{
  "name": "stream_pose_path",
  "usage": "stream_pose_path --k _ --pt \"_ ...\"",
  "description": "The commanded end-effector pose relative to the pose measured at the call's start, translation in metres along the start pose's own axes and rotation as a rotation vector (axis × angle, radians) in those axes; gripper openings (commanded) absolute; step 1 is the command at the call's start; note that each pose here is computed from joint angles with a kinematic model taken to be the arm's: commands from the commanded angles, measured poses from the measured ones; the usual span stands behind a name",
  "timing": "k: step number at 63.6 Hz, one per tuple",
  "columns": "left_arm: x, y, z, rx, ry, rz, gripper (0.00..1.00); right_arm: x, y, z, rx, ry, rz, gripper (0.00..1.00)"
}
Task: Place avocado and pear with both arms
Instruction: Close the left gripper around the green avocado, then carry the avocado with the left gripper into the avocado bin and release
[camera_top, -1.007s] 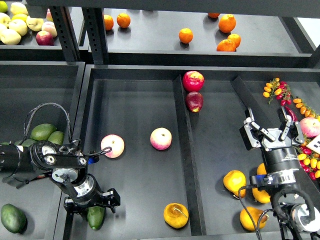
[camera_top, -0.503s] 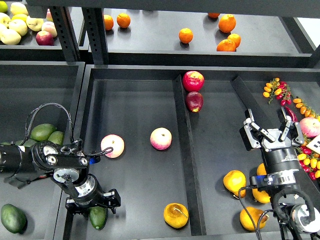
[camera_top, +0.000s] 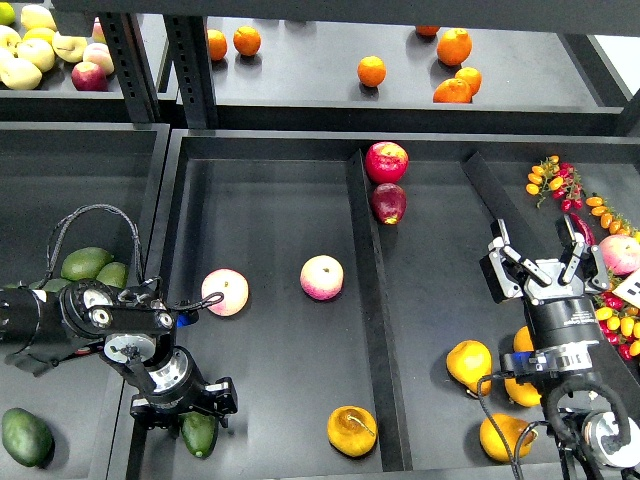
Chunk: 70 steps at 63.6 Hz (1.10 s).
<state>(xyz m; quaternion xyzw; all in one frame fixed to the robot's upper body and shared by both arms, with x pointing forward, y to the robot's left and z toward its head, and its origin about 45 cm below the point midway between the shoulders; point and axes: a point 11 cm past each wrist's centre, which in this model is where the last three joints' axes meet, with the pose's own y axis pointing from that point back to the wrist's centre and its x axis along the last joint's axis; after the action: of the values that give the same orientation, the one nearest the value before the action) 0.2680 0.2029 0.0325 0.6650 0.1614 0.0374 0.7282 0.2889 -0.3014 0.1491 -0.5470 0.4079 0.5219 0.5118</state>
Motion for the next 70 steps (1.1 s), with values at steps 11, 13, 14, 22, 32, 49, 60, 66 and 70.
stream_pose_path --k 11,13,14,22,32,49,60,66,70 --pt "0.005 0.003 0.001 -0.023 0.037 -0.023 0.51 0.000 0.000 0.000 0.000 0.000 0.001 1.00" --pt "0.007 0.004 0.001 -0.031 0.053 -0.022 0.48 0.000 0.000 0.000 0.000 0.000 -0.001 1.00" --pt "0.007 0.004 0.001 -0.032 0.056 -0.022 0.48 0.000 0.000 0.000 0.000 0.000 -0.001 1.00" --pt "0.010 0.005 0.002 -0.040 0.073 -0.018 0.42 -0.001 0.000 0.000 0.000 0.003 -0.011 1.00" --pt "0.010 0.006 0.002 -0.041 0.073 -0.018 0.41 -0.001 0.000 0.000 0.000 0.004 -0.013 1.00" --pt "0.009 0.006 0.005 -0.056 0.086 -0.026 0.35 -0.001 0.000 0.000 0.000 0.005 -0.012 1.00" --pt "0.008 0.006 0.007 -0.065 0.098 -0.033 0.32 -0.001 0.000 0.000 0.000 0.004 -0.013 1.00" --pt "0.008 0.008 0.009 -0.073 0.101 -0.036 0.30 -0.001 0.000 0.000 0.000 0.005 -0.012 1.00" --pt "0.008 0.010 0.012 -0.081 0.103 -0.039 0.30 -0.001 0.001 0.000 0.000 0.005 -0.011 1.00"
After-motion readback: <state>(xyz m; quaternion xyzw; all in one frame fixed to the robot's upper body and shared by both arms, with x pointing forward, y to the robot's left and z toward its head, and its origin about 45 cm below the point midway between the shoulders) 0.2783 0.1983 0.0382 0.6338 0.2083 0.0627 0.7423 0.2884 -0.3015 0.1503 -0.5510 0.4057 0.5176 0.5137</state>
